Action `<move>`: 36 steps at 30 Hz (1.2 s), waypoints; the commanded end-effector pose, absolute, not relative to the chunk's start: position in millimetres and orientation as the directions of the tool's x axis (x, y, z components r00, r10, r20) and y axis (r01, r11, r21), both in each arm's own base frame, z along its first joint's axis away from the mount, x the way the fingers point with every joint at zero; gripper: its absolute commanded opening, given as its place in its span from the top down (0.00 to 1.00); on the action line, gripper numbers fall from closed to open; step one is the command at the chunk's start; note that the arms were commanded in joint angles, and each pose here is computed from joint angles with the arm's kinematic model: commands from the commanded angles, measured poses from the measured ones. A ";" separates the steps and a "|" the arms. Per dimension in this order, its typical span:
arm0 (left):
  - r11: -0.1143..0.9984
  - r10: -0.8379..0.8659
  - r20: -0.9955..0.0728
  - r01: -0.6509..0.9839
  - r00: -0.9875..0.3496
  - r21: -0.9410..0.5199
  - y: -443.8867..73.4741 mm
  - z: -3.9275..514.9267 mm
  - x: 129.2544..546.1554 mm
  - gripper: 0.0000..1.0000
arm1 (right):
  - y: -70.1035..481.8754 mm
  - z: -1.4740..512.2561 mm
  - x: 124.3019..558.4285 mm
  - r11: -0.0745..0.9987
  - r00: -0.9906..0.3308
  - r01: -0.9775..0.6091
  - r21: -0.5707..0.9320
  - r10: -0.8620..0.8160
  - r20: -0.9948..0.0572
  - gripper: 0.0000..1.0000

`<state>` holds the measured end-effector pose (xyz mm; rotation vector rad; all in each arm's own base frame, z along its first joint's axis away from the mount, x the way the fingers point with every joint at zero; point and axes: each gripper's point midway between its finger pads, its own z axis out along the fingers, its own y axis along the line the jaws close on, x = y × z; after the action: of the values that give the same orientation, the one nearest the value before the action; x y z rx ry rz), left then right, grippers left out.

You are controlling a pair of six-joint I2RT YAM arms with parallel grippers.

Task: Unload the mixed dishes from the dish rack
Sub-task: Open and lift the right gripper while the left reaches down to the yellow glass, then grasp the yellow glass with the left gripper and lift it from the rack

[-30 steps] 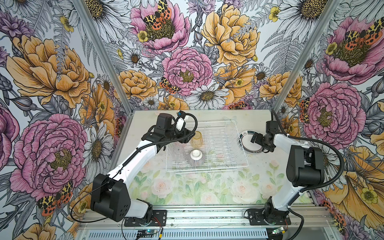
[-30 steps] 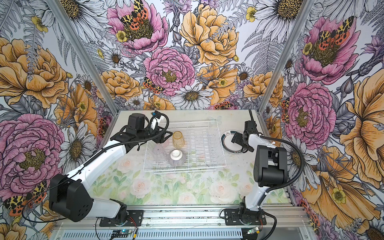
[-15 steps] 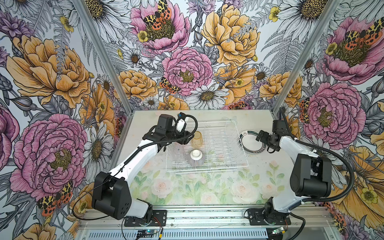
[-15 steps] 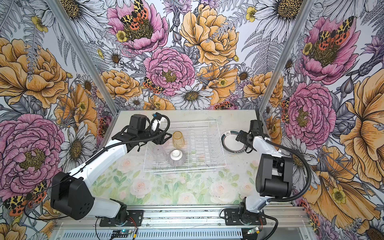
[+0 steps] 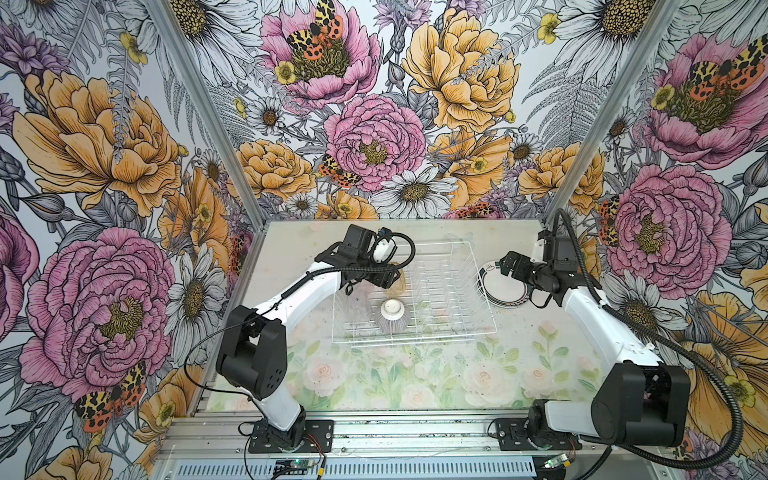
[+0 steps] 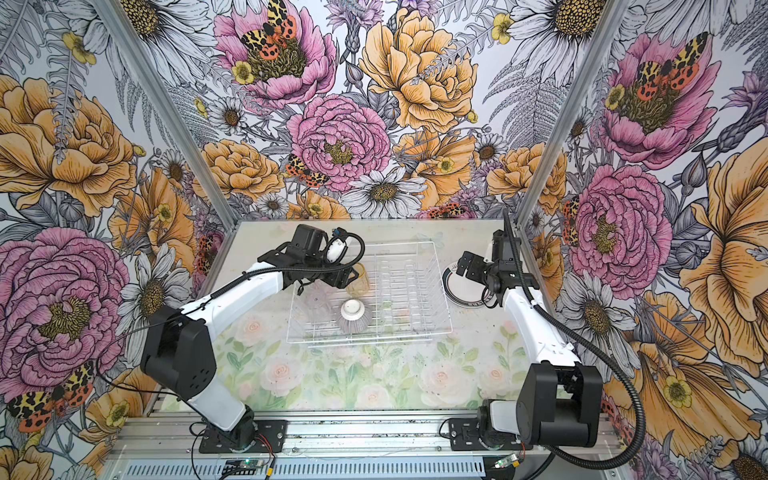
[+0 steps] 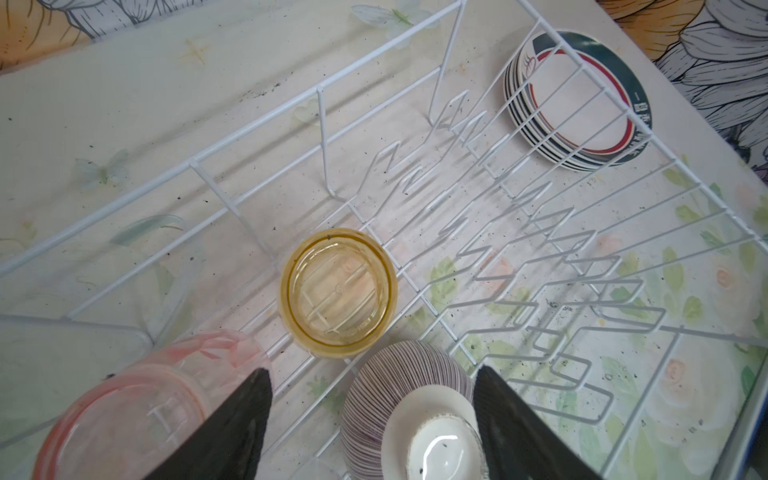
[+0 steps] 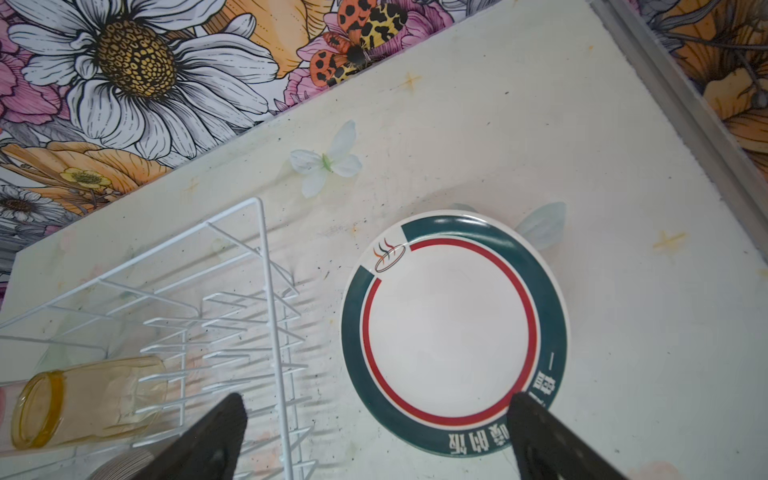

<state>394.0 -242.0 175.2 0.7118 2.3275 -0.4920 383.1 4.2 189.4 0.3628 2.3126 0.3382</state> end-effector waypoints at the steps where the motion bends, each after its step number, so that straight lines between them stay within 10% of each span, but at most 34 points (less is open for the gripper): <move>1: 0.799 0.391 -0.666 0.593 -0.636 -0.096 -243.1 176.9 406.3 0.21 | 16.1 201.8 378.0 0.924 -0.663 0.100 0.370 0.339 -0.668 0.01; 36: 0.822 0.514 -0.429 0.570 -0.743 -0.003 -261.6 113.3 424.5 0.18 | 26.1 186.2 377.1 0.924 -0.695 0.087 0.373 0.325 -0.642 0.00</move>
<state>419.0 -260.4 109.0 0.8029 2.6074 -0.2211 374.7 23.7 188.1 0.3065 2.3245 0.4029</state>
